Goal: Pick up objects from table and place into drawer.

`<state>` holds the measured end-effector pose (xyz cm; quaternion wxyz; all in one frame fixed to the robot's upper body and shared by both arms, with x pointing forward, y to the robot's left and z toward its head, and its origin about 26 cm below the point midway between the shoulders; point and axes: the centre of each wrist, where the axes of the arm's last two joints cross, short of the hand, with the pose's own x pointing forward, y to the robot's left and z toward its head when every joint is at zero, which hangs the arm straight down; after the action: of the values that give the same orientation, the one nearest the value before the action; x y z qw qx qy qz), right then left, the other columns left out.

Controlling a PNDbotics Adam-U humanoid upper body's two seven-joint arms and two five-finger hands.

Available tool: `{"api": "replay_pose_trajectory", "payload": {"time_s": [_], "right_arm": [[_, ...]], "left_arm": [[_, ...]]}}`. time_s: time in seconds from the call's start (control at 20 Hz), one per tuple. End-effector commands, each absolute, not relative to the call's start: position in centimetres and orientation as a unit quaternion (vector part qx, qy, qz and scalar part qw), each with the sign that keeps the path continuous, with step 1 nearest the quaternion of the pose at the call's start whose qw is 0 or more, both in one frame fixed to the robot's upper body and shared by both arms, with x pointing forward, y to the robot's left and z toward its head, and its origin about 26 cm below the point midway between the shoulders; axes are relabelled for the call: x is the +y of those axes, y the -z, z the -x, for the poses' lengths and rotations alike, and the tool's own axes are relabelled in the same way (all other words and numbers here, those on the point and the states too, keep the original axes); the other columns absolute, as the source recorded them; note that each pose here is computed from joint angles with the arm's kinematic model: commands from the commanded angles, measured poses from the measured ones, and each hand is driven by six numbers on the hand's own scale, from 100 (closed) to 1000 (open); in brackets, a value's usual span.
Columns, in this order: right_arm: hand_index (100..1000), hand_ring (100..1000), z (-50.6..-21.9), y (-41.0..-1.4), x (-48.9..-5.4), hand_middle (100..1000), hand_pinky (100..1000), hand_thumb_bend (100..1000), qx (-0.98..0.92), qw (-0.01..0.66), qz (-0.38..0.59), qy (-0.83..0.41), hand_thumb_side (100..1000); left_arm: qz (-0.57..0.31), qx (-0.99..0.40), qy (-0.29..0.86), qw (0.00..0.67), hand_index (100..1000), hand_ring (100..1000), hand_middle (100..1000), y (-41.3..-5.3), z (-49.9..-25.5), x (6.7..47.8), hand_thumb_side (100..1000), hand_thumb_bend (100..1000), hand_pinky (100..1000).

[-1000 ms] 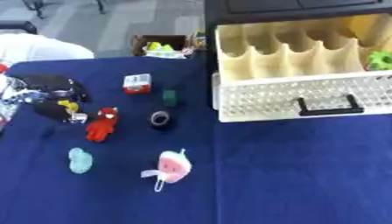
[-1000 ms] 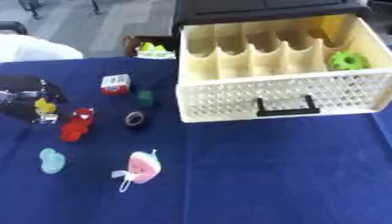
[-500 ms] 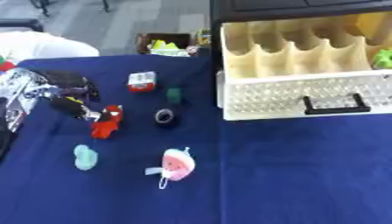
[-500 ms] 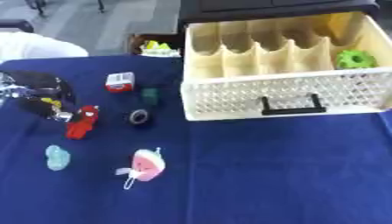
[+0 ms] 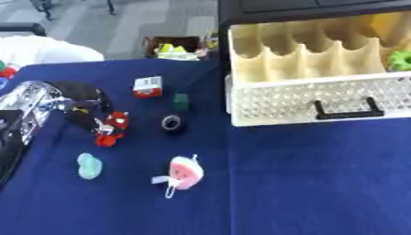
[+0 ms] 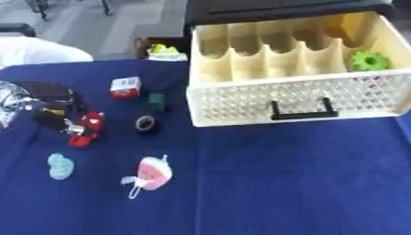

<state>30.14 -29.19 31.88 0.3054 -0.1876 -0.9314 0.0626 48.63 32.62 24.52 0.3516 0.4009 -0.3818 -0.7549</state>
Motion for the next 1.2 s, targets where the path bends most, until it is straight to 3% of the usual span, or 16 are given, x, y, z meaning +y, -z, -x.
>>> {"api": "replay_pose_trajectory", "payload": {"time_s": [0.05, 0.4, 0.65, 0.75, 1.1, 1.15, 1.2], "right_arm": [[692, 307, -29.8, -32.6, -29.4, 253, 722, 100, -0.935, 0.294, 0.189, -0.065, 1000], [687, 303, -29.8, -32.5, -29.4, 250, 720, 100, -0.937, 0.291, 0.183, -0.065, 1000], [686, 303, -29.8, -32.5, -29.5, 250, 720, 100, -0.937, 0.290, 0.183, -0.062, 1000], [686, 304, -29.8, -32.5, -29.5, 250, 721, 100, -0.937, 0.291, 0.183, -0.061, 1000], [687, 303, -29.8, -32.4, -29.5, 250, 723, 100, -0.936, 0.295, 0.185, -0.059, 1000], [687, 304, -29.8, -32.4, -29.5, 251, 723, 100, -0.936, 0.295, 0.185, -0.059, 1000], [687, 304, -29.8, -32.4, -29.5, 251, 723, 100, -0.936, 0.295, 0.185, -0.058, 1000]], "left_arm": [[-0.420, -0.380, 0.744, 0.354, 836, 724, 713, -25.3, -48.5, 33.1, 1000, 493, 654], [-0.433, -0.355, 0.744, 0.364, 828, 720, 706, -23.6, -48.7, 33.7, 1000, 527, 651], [-0.428, -0.349, 0.750, 0.363, 800, 646, 629, -23.0, -48.8, 34.0, 1000, 496, 604], [-0.424, -0.351, 0.752, 0.363, 783, 611, 593, -23.0, -48.8, 33.9, 1000, 573, 577], [-0.430, -0.364, 0.741, 0.367, 741, 565, 542, -23.3, -48.7, 34.0, 1000, 281, 516], [-0.432, -0.364, 0.739, 0.367, 736, 561, 537, -23.3, -48.7, 34.0, 1000, 188, 508], [-0.434, -0.364, 0.738, 0.366, 734, 559, 535, -23.3, -48.7, 34.0, 1000, 160, 504]]}}
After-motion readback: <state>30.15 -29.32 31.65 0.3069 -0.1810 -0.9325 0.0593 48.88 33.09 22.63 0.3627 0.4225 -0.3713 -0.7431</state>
